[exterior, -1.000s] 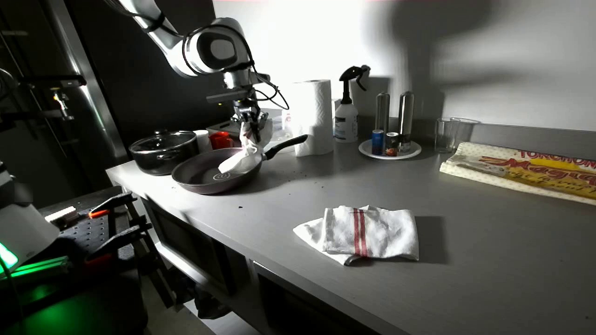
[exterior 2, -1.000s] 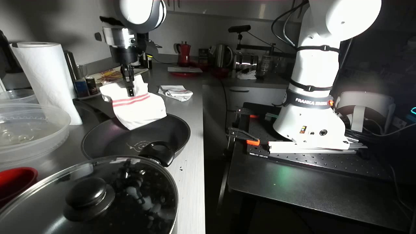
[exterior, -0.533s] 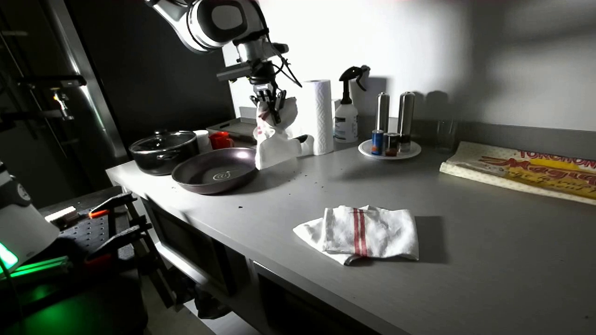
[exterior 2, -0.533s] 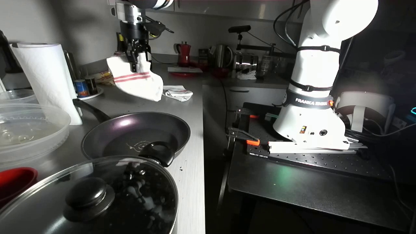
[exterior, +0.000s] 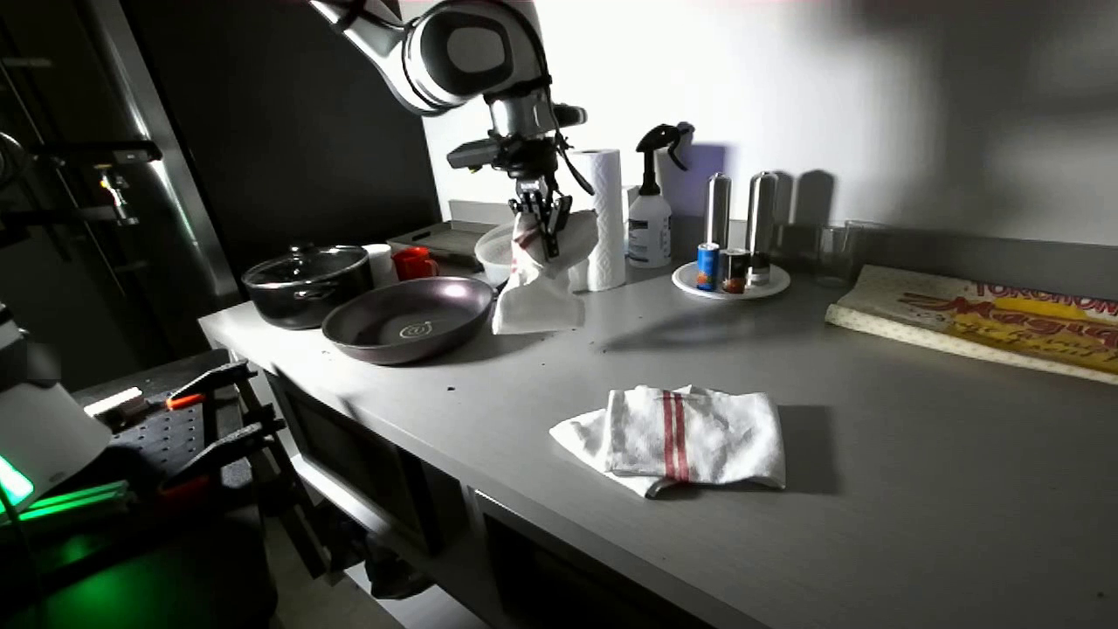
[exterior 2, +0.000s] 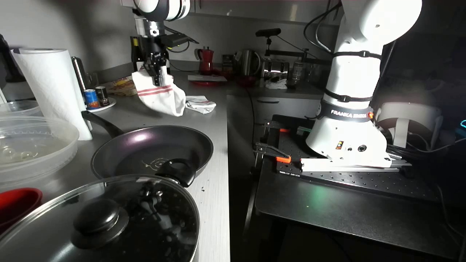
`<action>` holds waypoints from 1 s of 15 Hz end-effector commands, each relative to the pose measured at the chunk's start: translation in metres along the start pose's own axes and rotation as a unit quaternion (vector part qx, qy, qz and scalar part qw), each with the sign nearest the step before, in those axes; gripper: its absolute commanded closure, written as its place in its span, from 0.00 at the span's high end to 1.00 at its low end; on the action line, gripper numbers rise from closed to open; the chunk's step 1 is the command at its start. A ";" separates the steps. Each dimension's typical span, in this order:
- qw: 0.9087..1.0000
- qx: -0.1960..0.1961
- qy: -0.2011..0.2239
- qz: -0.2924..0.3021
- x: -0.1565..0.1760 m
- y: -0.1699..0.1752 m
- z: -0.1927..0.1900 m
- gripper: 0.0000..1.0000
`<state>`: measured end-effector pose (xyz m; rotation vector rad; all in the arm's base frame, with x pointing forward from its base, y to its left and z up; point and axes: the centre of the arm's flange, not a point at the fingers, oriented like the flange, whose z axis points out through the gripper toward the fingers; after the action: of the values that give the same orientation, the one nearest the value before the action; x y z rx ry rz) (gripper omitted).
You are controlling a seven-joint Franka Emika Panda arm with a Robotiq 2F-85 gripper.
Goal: Use the towel to wipe the pan
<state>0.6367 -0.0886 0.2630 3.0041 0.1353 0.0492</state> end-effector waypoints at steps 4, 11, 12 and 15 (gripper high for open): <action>0.997 0.011 -0.065 0.051 0.051 0.002 0.076 0.03; 0.989 0.023 -0.127 0.067 0.060 -0.006 0.139 0.12; 0.989 0.025 -0.128 0.069 0.061 -0.006 0.141 0.38; 0.989 0.031 -0.128 0.074 0.064 -0.007 0.140 0.53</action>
<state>0.6864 -0.0960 0.1235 3.0207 -0.0651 -0.3165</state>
